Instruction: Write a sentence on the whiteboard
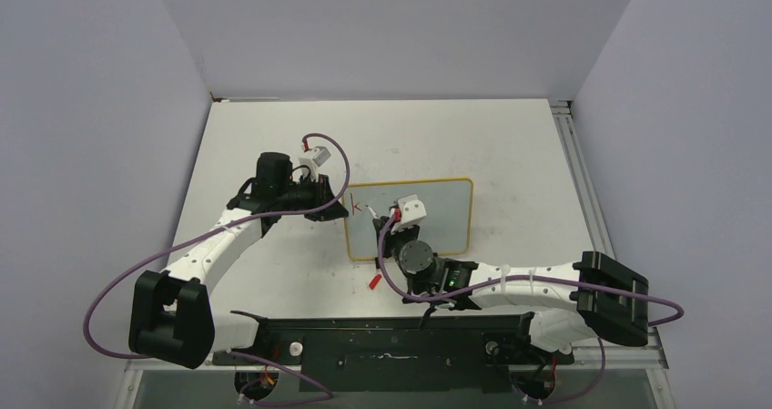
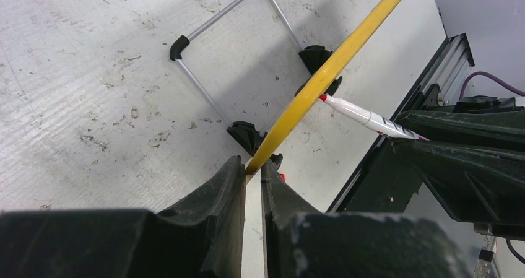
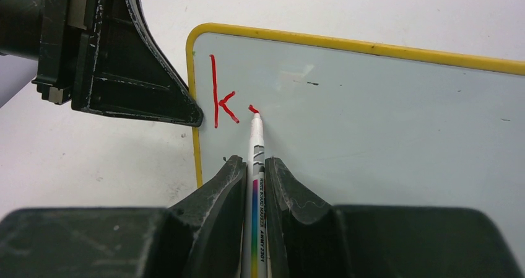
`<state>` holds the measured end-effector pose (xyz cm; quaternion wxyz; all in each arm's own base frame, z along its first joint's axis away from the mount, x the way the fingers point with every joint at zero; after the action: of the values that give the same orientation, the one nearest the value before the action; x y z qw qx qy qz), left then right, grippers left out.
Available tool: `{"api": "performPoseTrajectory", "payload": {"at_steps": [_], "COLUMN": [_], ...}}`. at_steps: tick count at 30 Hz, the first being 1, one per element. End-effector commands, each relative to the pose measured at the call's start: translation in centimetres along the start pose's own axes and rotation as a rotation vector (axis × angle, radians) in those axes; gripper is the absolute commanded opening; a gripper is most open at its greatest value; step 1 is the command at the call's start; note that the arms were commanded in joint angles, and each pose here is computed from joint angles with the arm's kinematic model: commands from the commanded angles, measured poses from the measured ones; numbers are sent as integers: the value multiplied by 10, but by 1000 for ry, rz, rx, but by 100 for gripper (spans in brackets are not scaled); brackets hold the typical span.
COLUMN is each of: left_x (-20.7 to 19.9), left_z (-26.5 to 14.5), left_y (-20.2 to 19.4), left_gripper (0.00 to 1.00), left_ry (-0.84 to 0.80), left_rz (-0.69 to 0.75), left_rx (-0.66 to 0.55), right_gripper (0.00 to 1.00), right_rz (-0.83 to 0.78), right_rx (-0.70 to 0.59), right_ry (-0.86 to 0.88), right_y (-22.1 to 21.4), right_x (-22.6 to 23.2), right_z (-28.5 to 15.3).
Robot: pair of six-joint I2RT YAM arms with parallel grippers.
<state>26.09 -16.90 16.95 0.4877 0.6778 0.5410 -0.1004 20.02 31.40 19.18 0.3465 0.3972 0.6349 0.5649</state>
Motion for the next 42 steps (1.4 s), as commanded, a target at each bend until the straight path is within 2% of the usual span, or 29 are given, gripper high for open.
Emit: {"api": "performPoseTrajectory", "payload": {"at_steps": [1, 21, 42], "left_x": [-19, -20, -20], "left_z": [-7, -6, -6], "left_y": [14, 13, 14], "left_gripper": [1, 1, 1], "left_ry": [-51, -55, -54], "left_rz": [47, 49, 53], "left_rx": [-39, -35, -37], "right_gripper": [5, 5, 5], "right_rz": [39, 34, 22], "right_rx": [-36, -80, -76], "right_ry": [-59, -38, 5], "right_y": [13, 28, 24], "right_x": [-13, -6, 8], "right_z": [-4, 1, 9]}}
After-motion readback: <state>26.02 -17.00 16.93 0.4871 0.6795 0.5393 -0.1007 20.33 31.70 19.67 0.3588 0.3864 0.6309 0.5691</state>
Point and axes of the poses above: each gripper's point midway between its finger pads, its own z axis out along the fingers, its own x axis along the line the jaws close on, y = z × x, the point moved 4 cm from there along -z, back along the fingers, and after that the axes turned 8 degrees about -z, right-handed, at the moved point
